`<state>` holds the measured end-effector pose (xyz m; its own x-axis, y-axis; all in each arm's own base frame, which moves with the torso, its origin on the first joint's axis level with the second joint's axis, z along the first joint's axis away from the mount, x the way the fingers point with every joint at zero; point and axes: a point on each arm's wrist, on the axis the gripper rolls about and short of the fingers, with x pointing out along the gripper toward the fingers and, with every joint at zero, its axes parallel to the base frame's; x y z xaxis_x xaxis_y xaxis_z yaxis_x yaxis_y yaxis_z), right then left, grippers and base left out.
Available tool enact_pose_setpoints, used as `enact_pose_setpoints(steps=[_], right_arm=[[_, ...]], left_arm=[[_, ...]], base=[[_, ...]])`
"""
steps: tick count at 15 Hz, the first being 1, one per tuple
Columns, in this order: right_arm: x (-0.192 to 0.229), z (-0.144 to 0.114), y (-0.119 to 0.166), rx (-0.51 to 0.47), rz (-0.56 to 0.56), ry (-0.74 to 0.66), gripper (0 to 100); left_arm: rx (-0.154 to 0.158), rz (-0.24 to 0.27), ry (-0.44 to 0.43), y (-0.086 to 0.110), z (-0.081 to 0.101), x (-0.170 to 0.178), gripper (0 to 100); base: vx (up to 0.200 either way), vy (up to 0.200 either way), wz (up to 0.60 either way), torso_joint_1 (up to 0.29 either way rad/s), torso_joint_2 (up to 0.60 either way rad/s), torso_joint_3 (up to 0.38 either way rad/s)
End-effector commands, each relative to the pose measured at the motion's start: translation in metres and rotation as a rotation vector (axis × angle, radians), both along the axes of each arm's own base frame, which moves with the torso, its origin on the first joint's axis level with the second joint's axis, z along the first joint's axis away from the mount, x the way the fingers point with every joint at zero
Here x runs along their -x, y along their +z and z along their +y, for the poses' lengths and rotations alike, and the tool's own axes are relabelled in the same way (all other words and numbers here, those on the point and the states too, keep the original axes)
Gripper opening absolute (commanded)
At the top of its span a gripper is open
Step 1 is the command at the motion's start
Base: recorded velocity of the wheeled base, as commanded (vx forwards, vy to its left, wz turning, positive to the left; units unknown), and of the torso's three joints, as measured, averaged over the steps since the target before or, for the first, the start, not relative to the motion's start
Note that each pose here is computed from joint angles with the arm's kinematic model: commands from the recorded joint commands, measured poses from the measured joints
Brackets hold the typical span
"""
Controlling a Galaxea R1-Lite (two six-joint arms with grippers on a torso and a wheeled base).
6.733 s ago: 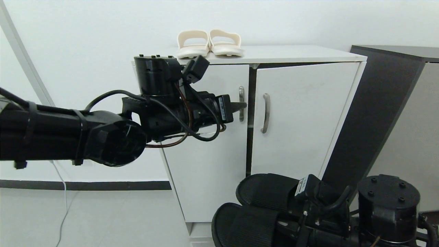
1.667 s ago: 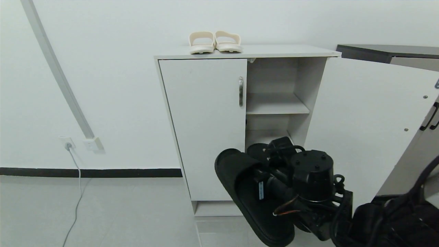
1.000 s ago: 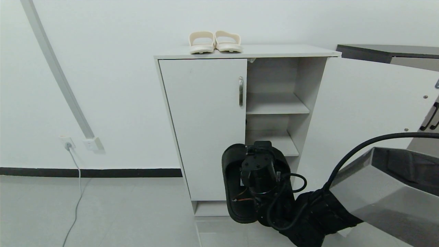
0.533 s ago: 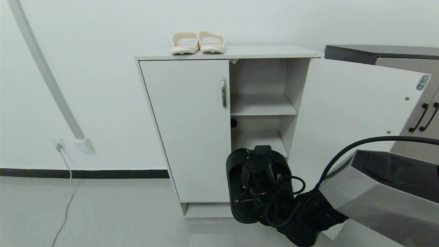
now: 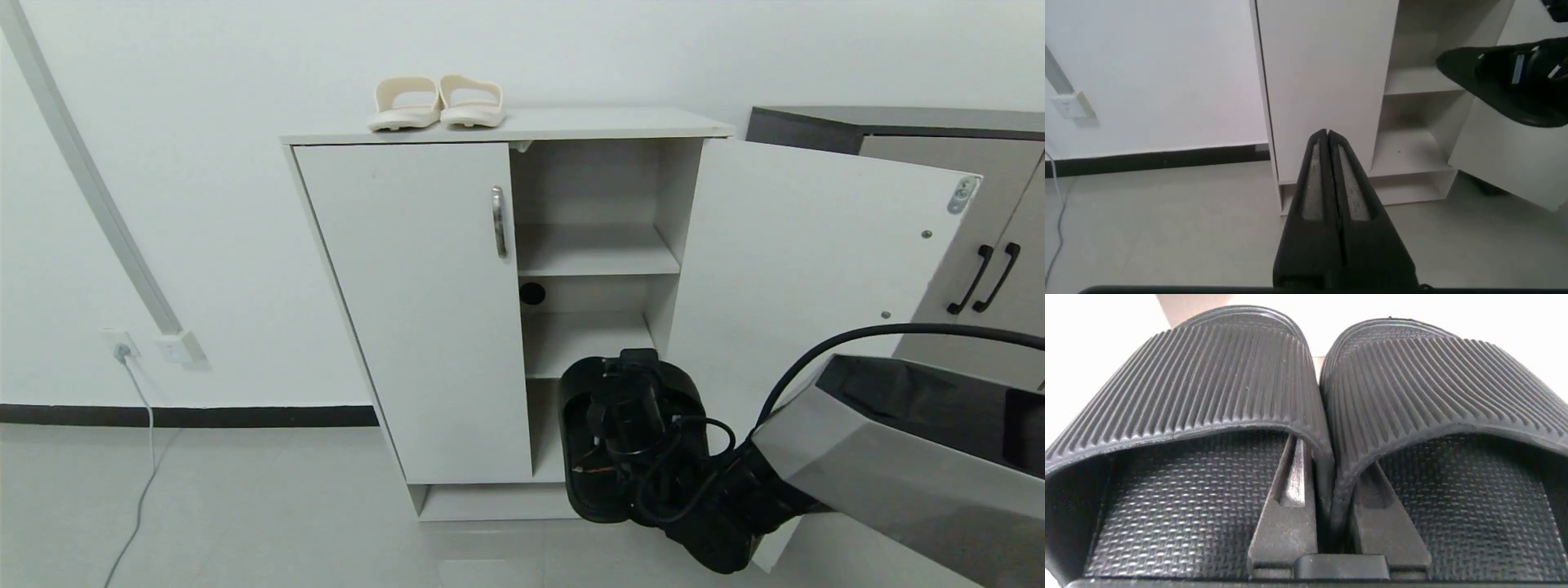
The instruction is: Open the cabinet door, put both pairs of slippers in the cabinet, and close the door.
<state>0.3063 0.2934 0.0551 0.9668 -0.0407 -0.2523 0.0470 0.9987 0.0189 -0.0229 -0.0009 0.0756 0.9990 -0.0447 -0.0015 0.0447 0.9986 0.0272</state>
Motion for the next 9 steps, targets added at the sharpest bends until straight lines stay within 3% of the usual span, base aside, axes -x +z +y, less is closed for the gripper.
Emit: enact_pose_setpoints(steps=[1, 9], right_arm=[[-0.0006, 0.0015, -0.0044, 0.006, 0.006, 0.002, 0], [-0.0051, 0.0024, -0.0142, 0.015, 0.016, -0.003, 0]], left_arm=[[0.0, 0.002, 0.0, 0.0001, 0.0, -0.0001, 0], [-0.002, 0.001, 0.0, 0.0001, 0.0, -0.0001, 0]], base=[[0.0, 0.0, 0.0, 0.0, 0.0, 0.0], [0.0, 0.0, 0.0, 0.0, 0.0, 0.0]])
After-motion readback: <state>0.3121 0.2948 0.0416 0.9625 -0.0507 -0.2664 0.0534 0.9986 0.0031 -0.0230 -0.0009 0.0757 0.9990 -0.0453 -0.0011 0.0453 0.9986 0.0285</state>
